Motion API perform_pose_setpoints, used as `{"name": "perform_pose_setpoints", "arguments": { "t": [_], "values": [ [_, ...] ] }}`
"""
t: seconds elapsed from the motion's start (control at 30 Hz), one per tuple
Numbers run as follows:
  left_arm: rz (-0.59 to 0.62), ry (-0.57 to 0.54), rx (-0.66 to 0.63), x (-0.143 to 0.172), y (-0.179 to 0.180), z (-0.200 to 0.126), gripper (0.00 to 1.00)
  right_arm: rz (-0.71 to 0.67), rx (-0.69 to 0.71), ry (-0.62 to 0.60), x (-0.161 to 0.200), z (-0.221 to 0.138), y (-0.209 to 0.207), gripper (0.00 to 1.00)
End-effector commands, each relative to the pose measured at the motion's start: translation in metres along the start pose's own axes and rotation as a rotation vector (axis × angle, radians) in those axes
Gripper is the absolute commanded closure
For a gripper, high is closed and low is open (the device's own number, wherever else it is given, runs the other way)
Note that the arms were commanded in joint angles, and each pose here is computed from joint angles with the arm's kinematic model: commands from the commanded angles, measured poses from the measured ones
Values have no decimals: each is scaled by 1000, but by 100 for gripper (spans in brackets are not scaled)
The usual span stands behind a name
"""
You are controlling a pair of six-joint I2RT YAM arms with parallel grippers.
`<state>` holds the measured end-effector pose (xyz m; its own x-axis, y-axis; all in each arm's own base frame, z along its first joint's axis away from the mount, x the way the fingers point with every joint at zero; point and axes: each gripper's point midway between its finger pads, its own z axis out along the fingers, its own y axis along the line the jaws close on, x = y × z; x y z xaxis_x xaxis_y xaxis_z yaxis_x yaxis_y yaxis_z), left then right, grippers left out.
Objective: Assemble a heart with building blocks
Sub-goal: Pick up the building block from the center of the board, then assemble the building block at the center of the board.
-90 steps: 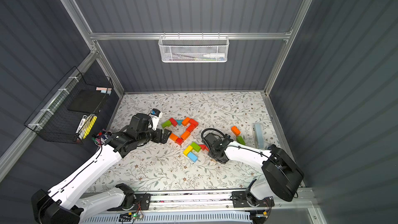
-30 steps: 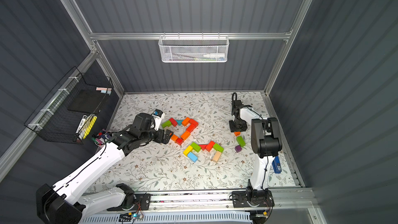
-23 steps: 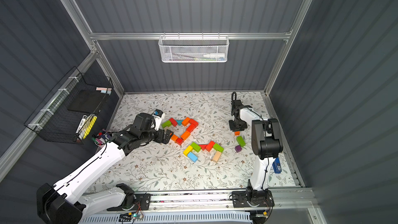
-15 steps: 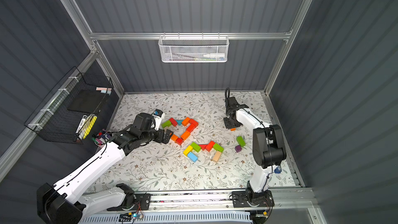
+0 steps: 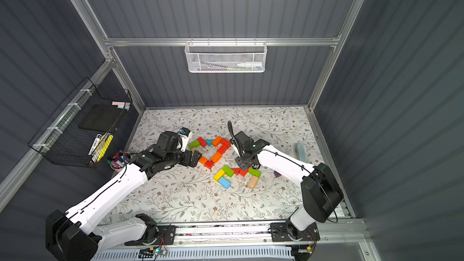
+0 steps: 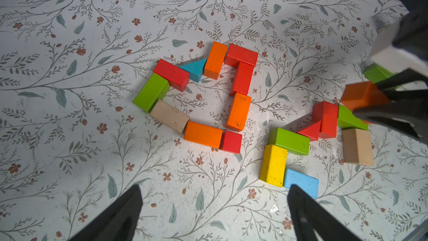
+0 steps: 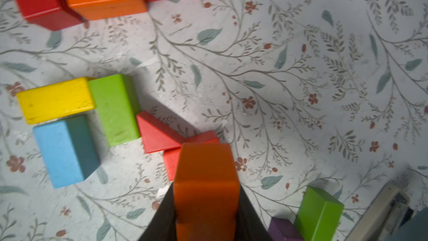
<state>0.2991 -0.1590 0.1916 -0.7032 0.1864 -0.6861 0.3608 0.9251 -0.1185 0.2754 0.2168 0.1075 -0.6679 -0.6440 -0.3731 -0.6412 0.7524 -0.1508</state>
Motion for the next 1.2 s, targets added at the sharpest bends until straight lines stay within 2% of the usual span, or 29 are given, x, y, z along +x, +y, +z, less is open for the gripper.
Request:
{"name": "perform_pose_setpoints", "arguments": {
  "t": [0.0,0.17,0.27,0.4,0.6,0.7,0.83,0.93,1.17],
  "values": [
    [-25,15,2,1,1,0,1,-47,-51,15,13,-7,24,79],
    [-60,81,96,21,-14,9,1,-116,-56,87,34,-3,41,79],
    [-70,150,147,43,-21,18,1,-145,-99,101,42,0,56,79],
    [-120,191,241,50,-38,35,2,-179,-107,143,56,7,67,77],
    [-224,247,324,68,-51,57,26,-206,-118,174,67,15,78,77],
    [-254,295,321,80,-51,69,33,-216,-135,184,68,20,86,77],
    [-272,312,301,89,-47,76,40,-231,-141,197,71,27,95,77],
    [-288,306,335,92,-53,80,45,-236,-138,204,69,29,100,76],
    [-303,314,349,102,-54,90,46,-253,-136,215,68,34,107,73]
  ]
}}
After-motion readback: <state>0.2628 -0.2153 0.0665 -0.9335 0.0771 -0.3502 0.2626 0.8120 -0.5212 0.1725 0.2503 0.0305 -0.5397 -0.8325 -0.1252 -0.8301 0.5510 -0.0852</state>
